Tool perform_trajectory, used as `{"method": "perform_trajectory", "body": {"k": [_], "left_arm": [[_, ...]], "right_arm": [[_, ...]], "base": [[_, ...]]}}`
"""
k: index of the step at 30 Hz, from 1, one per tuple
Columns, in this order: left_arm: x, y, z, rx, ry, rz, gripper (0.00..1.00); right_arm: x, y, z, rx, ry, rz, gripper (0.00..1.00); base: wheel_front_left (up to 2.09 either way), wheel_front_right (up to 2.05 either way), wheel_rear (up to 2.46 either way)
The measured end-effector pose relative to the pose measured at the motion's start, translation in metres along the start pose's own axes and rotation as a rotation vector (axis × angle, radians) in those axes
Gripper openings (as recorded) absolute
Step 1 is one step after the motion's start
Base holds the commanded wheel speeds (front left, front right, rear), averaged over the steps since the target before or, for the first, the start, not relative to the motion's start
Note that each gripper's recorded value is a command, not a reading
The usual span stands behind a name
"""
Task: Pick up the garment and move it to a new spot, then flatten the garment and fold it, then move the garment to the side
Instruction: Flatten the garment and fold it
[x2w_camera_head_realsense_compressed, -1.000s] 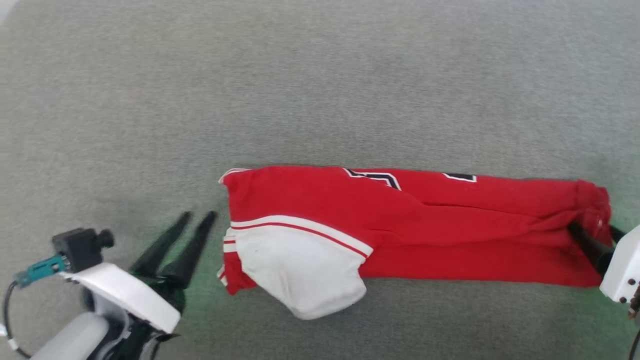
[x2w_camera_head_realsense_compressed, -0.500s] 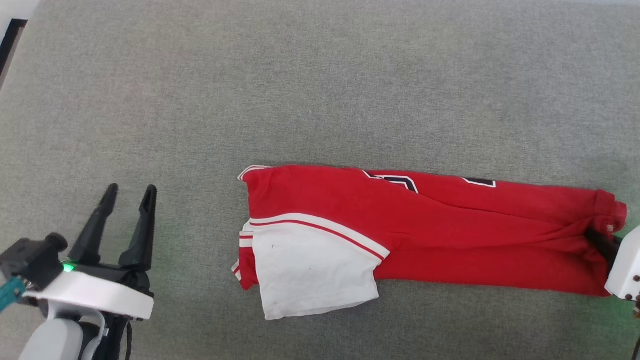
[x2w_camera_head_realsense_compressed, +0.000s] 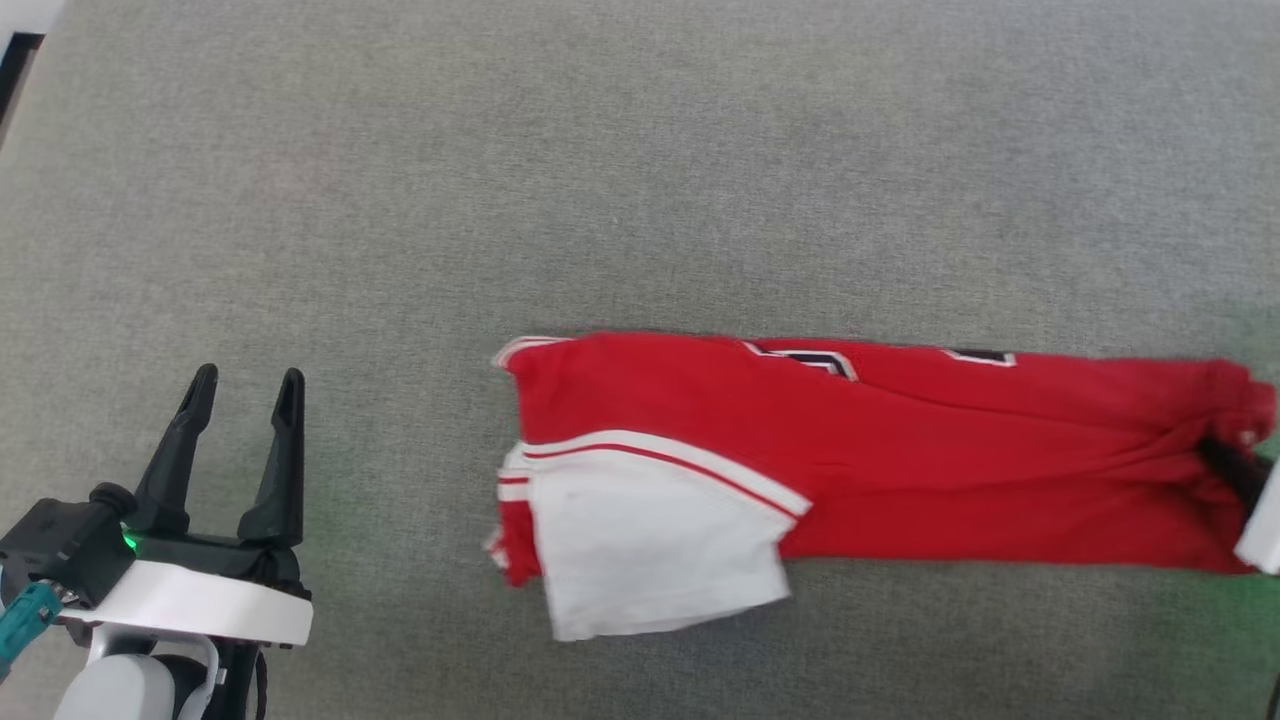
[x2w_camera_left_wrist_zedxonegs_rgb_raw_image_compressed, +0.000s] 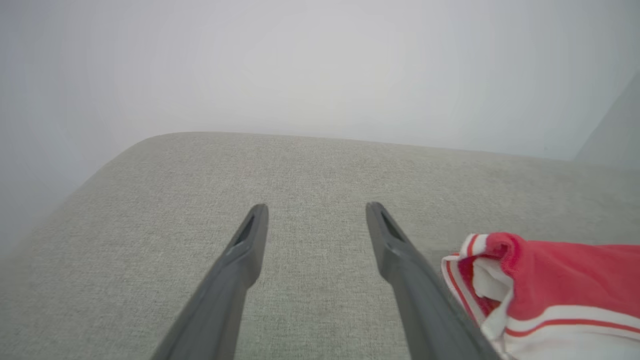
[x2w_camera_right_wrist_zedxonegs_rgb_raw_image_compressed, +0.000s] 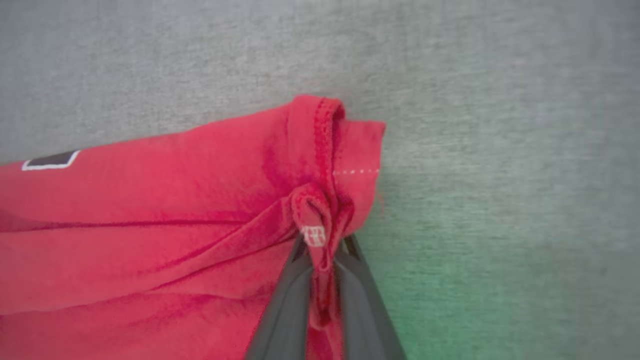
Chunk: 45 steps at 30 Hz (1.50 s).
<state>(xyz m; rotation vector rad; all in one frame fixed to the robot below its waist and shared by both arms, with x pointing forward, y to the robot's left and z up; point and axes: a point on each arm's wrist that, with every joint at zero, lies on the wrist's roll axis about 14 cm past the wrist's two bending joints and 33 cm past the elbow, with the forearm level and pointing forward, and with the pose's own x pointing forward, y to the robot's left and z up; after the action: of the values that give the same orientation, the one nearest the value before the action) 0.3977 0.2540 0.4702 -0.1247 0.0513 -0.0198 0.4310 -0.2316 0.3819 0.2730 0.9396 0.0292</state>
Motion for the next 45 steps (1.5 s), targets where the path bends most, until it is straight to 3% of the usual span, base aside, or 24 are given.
{"method": "perform_trajectory", "body": {"k": [14,20,26,34,45], "left_arm": [[0.011,-0.016,-0.003,-0.024,0.003,-0.060,1.00],[0.009,-0.020,0.001,-0.021,-0.008,-0.067,1.00],[0.002,-0.023,0.003,-0.029,-0.015,-0.064,1.00],[-0.004,-0.025,0.011,-0.029,-0.041,-0.061,1.00],[-0.013,-0.013,0.017,-0.032,-0.056,-0.015,1.00]], "right_arm": [[-0.061,-0.123,0.040,0.139,-0.176,-0.323,0.00],[-0.078,-0.127,0.048,0.156,-0.211,-0.319,0.00],[-0.079,-0.085,0.045,0.043,-0.174,-0.197,0.00],[-0.079,0.022,0.038,-0.173,-0.145,0.080,0.00],[-0.069,0.151,-0.007,-0.450,-0.009,0.394,0.00]], "base": [[0.00,0.00,0.00],[0.00,0.00,0.00],[0.00,0.00,0.00],[0.00,0.00,0.00],[0.00,0.00,0.00]]}}
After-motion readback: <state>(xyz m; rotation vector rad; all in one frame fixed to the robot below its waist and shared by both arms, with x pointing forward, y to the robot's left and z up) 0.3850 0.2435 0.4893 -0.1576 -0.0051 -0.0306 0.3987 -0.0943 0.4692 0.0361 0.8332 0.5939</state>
